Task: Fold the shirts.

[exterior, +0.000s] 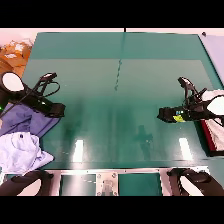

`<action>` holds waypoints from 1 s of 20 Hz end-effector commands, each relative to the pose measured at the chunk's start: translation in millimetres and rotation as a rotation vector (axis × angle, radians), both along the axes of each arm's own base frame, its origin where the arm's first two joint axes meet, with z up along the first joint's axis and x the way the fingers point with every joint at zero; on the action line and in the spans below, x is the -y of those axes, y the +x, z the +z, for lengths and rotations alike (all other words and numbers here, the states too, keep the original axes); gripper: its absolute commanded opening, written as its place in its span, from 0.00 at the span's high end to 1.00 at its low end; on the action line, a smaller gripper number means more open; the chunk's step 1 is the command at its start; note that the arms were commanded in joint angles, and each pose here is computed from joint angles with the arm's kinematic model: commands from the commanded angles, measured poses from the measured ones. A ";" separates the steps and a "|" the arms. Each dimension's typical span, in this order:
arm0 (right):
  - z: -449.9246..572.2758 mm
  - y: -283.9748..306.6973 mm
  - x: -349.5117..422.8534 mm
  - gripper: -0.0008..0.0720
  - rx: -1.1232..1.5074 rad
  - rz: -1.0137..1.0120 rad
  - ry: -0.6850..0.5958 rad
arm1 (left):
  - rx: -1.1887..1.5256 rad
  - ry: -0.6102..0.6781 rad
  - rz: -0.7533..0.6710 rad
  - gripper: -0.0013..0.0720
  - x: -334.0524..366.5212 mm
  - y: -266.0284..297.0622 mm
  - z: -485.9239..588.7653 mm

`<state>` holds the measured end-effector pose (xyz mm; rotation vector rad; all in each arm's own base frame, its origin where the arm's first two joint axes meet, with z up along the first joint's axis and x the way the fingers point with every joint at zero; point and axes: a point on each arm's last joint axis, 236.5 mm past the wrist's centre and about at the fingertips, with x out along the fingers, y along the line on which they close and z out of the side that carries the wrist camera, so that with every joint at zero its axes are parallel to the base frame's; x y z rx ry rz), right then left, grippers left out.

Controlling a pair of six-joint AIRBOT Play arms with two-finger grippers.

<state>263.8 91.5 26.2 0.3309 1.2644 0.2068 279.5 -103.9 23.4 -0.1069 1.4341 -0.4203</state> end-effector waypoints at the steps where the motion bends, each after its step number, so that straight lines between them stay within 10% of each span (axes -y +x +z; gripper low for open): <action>1: -0.1 -0.3 -0.2 0.96 0.000 0.001 0.000 | 0.000 0.000 -0.001 0.95 0.2 -0.3 0.1; 15: 4.4 13.2 0.8 0.96 0.056 -0.020 0.003 | 0.146 0.026 0.045 0.92 -7.2 35.5 3.1; 17: 4.7 18.9 0.8 0.96 0.081 -0.030 0.005 | 0.215 0.224 0.065 0.04 -53.0 51.8 -2.9; 20: -5.9 20.5 2.2 0.96 0.082 -0.043 0.004 | 0.292 0.560 0.203 0.02 -143.7 72.5 4.4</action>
